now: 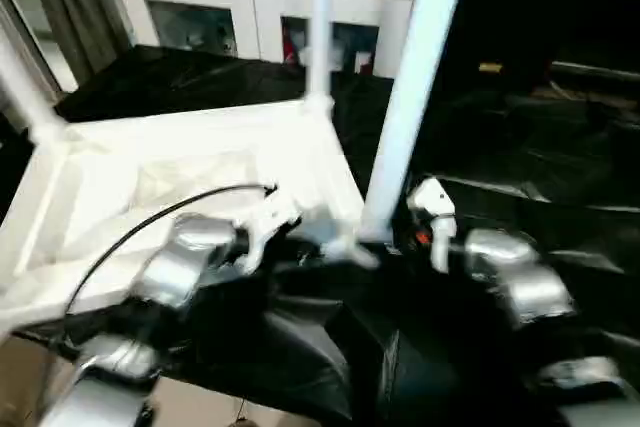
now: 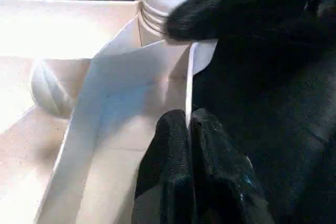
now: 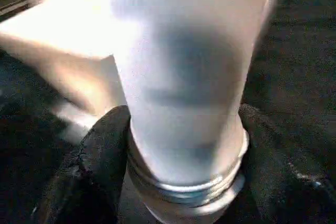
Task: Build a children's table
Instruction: Rotate leg to tighten
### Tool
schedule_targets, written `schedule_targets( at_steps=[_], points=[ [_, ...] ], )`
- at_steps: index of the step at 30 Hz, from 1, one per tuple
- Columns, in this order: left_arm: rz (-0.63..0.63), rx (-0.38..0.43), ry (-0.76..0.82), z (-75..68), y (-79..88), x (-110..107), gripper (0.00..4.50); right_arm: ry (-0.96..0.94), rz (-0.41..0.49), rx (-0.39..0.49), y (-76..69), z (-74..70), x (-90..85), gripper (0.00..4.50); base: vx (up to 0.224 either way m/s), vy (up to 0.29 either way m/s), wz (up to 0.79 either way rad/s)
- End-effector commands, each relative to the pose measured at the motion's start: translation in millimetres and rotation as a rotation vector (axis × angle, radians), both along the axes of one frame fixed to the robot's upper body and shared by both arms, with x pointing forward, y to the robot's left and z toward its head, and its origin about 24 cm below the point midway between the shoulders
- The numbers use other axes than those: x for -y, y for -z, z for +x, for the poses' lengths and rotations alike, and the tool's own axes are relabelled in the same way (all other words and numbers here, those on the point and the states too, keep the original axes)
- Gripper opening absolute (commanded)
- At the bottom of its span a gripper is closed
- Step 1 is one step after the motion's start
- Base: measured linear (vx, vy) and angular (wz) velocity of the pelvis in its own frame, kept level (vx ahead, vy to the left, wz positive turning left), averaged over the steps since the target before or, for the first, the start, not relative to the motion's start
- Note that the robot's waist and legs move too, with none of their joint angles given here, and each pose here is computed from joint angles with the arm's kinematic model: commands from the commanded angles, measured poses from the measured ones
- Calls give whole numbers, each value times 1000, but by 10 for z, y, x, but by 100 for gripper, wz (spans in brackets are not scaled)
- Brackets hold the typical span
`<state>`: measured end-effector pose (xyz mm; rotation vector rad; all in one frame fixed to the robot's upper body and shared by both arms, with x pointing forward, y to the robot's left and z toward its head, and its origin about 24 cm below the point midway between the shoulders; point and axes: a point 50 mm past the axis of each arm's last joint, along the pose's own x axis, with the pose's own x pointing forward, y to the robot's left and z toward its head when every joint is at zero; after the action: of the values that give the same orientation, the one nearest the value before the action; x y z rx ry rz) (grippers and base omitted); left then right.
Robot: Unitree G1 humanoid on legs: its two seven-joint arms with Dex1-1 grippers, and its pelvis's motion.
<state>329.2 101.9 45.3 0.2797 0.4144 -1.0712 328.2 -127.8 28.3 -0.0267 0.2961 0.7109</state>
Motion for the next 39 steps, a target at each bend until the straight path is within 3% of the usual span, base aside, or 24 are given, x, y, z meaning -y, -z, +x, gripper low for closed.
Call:
schedule_targets(
  at_steps=[1,4,8,10,11,14,16,25,28,36,39],
  points=[
    [-87,69,-104,112,-133,210,0,6,-22,-125,298,-146,-283,274,0,0,0],
    [-74,73,-117,109,-103,345,0,98,11,-128,263,-78,-448,274,0,0,0],
    [-69,74,-106,95,-84,437,0,16,58,-82,167,-71,-662,274,0,0,0],
    [-68,74,-89,89,-79,434,0,-15,118,-89,131,-76,-677,344,0,0,0],
    [-69,74,-84,86,-79,429,0,-26,121,-88,126,-79,-670,344,0,0,0],
    [-67,70,-20,49,-78,344,0,-119,80,-58,101,-100,-554,354,0,0,0],
    [-71,60,41,3,-77,267,0,-170,29,-30,86,-99,-413,391,0,0,0],
    [-62,-4,230,-183,-79,-26,0,-417,-12,9,-62,-175,-26,391,0,0,0],
    [-54,-32,289,-239,-97,-94,0,-469,-16,34,-116,-185,26,391,0,0,0],
    [-32,-54,316,-273,-104,-201,0,-574,-16,-5,-112,-252,45,391,0,0,0],
    [-30,-60,316,-285,-101,-233,0,-594,-8,-12,-112,-272,31,365,0,0,0]
  ],
)
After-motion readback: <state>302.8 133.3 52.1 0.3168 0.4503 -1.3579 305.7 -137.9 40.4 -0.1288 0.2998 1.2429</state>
